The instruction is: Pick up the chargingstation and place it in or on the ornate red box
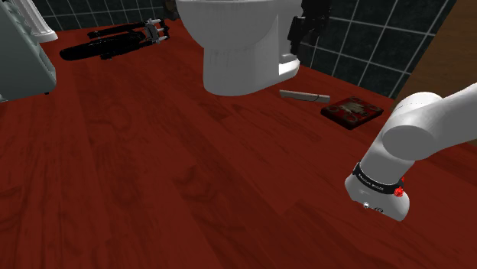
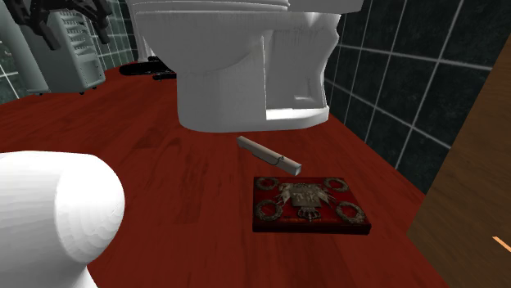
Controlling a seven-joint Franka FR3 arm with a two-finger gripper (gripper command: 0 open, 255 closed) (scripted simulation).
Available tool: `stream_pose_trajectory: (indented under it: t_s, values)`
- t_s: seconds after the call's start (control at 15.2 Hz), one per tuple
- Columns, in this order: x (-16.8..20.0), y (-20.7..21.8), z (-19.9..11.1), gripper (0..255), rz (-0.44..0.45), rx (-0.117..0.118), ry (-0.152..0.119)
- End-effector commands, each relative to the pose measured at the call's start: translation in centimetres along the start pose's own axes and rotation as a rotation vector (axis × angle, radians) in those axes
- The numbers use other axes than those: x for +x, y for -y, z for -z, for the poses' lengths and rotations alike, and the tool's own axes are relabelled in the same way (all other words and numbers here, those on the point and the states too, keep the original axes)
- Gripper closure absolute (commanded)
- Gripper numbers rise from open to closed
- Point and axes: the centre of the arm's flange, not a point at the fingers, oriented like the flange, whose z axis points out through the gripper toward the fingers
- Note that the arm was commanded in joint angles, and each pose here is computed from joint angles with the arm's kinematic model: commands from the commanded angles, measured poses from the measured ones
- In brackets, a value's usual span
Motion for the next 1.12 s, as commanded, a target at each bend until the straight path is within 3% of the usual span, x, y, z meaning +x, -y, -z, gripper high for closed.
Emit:
stream_pose_trajectory:
  t_s: [0.0,1.06]
  values:
    - [0.0,0.0,0.0,0,0.0,0.0,0.0]
    - [3.4,-16.2,-14.5,0,0.182,0.073,0.024]
